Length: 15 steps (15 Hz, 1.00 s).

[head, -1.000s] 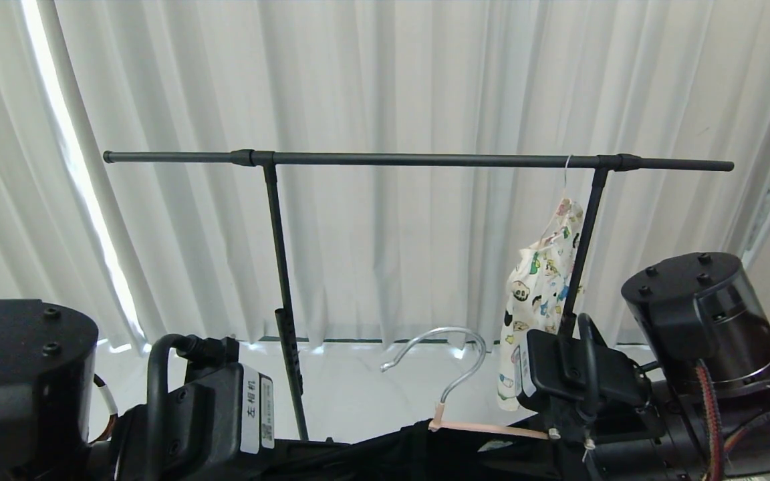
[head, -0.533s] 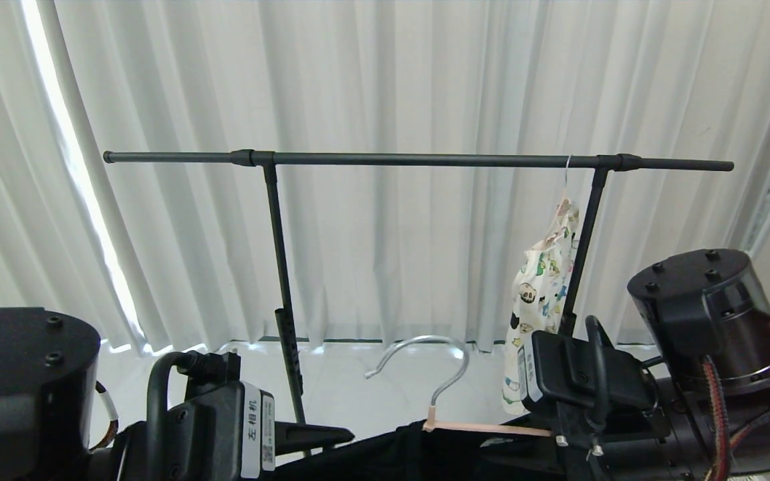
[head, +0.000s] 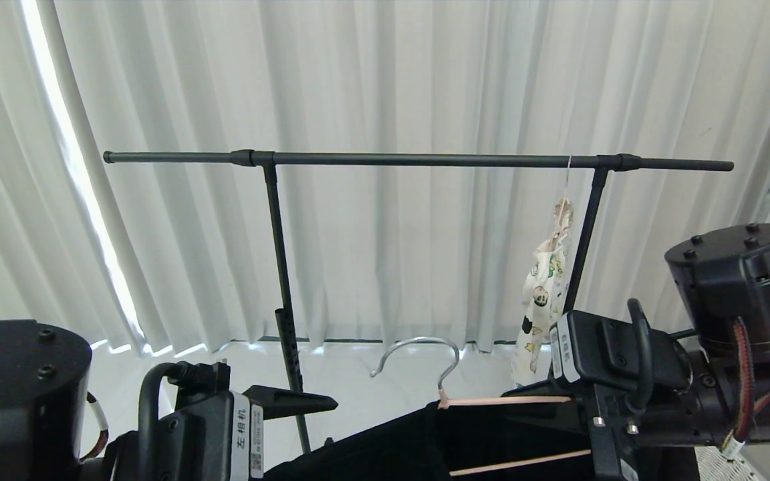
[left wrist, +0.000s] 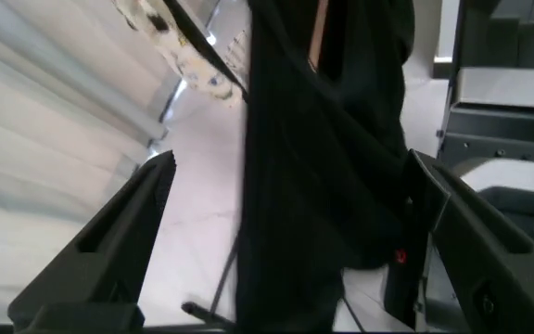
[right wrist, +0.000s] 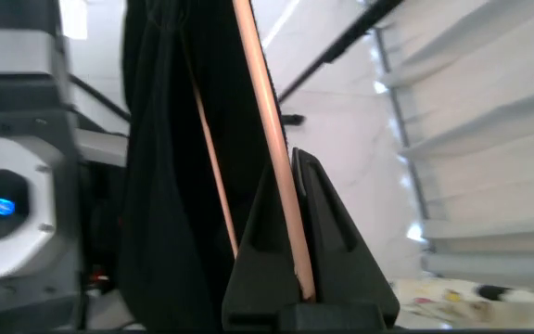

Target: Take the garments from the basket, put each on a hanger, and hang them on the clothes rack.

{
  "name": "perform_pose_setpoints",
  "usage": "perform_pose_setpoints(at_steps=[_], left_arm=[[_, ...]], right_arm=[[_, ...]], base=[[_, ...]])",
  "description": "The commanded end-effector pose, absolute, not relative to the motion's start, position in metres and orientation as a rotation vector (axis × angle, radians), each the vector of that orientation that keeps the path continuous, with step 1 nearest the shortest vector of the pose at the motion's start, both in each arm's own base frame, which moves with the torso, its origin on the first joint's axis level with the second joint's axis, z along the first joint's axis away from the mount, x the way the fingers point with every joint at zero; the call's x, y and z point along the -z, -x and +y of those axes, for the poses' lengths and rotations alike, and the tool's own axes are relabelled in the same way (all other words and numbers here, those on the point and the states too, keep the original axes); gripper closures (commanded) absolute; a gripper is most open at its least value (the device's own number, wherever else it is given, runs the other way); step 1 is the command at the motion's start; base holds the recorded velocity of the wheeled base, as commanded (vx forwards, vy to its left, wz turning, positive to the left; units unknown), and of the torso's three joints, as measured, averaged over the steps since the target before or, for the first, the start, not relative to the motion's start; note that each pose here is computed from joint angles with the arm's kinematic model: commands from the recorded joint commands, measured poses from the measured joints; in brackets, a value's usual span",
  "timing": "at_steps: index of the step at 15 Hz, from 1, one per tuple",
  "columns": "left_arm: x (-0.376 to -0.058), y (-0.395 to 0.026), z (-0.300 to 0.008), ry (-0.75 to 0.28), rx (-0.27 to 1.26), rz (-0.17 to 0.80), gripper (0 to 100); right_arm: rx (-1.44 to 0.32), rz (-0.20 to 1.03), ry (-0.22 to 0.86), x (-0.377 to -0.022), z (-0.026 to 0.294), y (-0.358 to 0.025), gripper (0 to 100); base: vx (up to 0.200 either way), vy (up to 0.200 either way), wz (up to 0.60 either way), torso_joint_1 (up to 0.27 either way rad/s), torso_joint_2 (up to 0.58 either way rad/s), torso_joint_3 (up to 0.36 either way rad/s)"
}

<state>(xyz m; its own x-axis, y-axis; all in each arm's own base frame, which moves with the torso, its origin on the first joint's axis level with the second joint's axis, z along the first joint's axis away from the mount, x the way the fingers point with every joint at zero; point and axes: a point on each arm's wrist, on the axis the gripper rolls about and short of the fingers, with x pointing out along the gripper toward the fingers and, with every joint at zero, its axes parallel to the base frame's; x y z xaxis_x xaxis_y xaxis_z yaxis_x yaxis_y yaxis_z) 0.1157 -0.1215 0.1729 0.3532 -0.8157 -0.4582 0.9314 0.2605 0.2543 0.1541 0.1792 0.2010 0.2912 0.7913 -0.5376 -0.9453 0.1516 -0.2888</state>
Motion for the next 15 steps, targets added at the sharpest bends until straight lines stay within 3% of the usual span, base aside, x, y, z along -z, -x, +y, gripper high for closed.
perform_pose_setpoints(at_steps=[1,9,15], left_arm=[[-0.162,-0.116,-0.105,-0.517,1.131,0.303,0],[-0.139,-0.114,-0.048,-0.438,0.796,0.417,0],[-0.131,-0.108,-0.042,-0.430,0.773,0.447,0]], right_arm=[[-1.229,0.263,0.648,-0.206,0.168,-0.159,100],[-1.163,0.200,0.626,-0.223,0.148,-0.155,100],[-1.131,0.159,0.613,-0.232,0.138,-0.151,100]], base=[[0.000,0.000,0.00,0.000,0.00,0.000],[0.000,0.000,0.00,0.000,0.00,0.000],[0.000,0.000,0.00,0.000,0.00,0.000]])
